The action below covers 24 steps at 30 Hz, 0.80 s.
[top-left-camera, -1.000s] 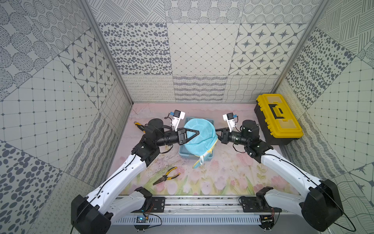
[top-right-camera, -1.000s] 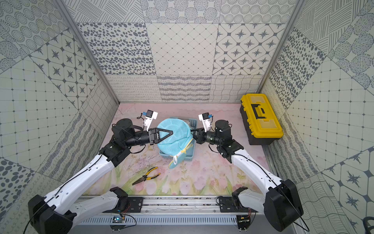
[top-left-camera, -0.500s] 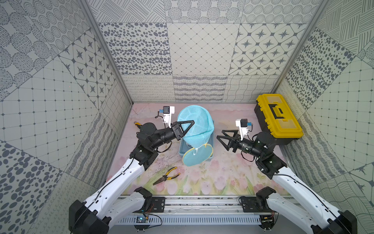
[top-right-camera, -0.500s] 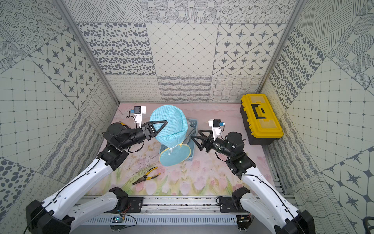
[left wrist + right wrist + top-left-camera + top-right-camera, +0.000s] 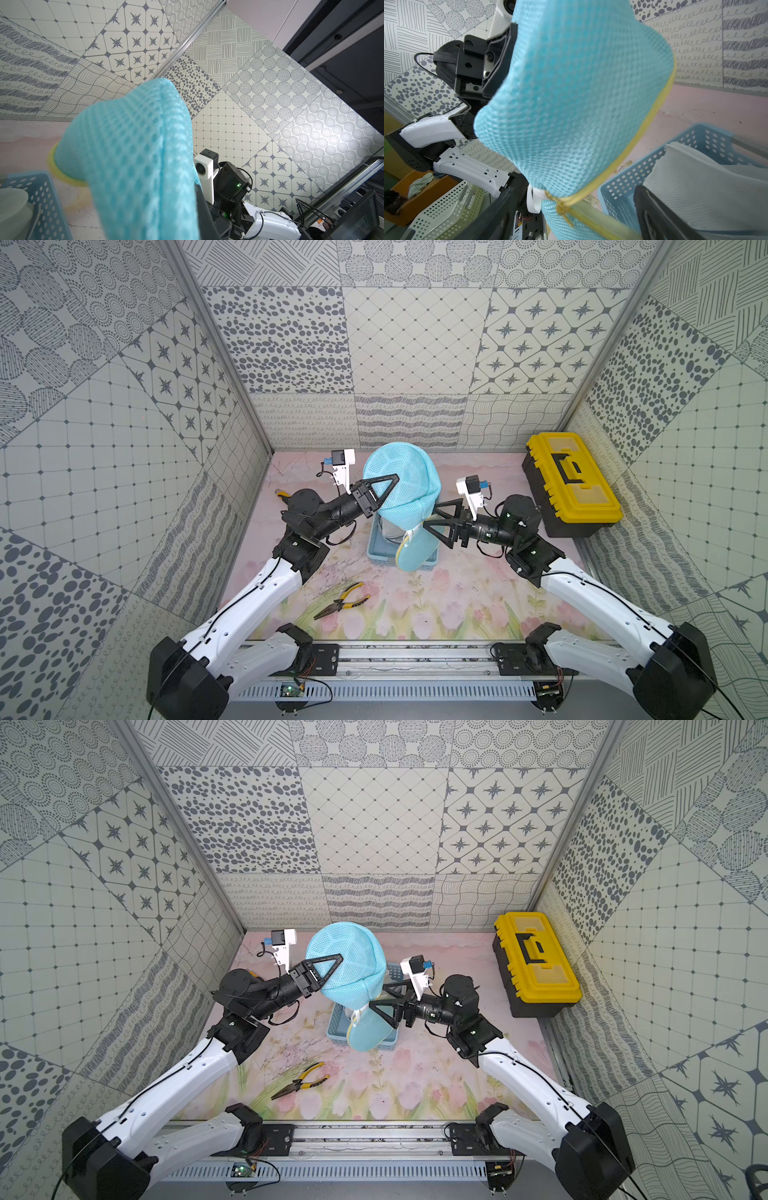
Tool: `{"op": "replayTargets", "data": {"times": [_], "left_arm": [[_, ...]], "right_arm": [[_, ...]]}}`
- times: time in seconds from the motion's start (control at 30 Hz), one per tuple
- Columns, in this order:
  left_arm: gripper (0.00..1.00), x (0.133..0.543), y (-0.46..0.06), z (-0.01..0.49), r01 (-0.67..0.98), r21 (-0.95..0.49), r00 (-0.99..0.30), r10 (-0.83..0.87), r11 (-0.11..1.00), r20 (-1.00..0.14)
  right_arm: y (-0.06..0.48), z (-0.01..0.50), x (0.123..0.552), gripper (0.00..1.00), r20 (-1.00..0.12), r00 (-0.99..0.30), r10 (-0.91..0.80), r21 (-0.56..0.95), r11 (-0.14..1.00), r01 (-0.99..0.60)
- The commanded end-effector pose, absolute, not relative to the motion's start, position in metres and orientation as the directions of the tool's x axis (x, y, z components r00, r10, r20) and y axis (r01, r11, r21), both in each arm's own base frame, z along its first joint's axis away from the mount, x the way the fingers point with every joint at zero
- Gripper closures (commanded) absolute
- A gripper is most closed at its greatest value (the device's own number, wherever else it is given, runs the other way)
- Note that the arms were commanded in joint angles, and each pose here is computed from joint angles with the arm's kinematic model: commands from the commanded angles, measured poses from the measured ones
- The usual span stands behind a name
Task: Turn the laundry bag inside out
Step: Turn over the laundry bag.
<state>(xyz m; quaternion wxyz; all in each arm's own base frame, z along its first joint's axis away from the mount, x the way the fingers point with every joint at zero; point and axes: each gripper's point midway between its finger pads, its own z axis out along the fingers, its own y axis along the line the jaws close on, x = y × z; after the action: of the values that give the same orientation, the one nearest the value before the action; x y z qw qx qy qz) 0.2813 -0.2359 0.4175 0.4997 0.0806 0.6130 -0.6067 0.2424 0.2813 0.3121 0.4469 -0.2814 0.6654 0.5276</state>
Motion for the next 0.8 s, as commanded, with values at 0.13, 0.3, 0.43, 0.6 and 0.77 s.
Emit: {"op": "replayTargets", "data": {"times": [0.13, 0.3, 0.43, 0.6, 0.77], "left_arm": [[1.0, 0.268, -0.233, 0.449, 0.772, -0.611, -0.444, -0.541, 0.172, -0.714], [1.0, 0.267, -0.228, 0.458, 0.764, -0.632, -0.458, -0.582, 0.129, -0.672], [1.0, 0.268, -0.221, 0.466, 0.745, -0.666, -0.502, -0.625, 0.038, -0.598], [1.0, 0.278, -0.216, 0.466, 0.677, -0.73, -0.591, -0.66, -0.093, -0.465], [1.0, 0.298, -0.207, 0.459, 0.576, -0.779, -0.675, -0.68, -0.246, -0.285]], "right_arm": [[0.293, 0.343, 0.238, 0.94, -0.921, -0.37, 0.124, 0.387, 0.173, -0.906], [0.292, 0.295, 0.254, 1.0, -0.878, -0.472, 0.081, 0.475, 0.275, -0.836], [0.289, 0.242, 0.269, 1.0, -0.81, -0.584, 0.047, 0.555, 0.381, -0.74], [0.278, 0.2, 0.288, 1.0, -0.752, -0.658, 0.047, 0.579, 0.524, -0.625], [0.26, 0.194, 0.307, 1.0, -0.759, -0.648, 0.058, 0.513, 0.667, -0.541]]}}
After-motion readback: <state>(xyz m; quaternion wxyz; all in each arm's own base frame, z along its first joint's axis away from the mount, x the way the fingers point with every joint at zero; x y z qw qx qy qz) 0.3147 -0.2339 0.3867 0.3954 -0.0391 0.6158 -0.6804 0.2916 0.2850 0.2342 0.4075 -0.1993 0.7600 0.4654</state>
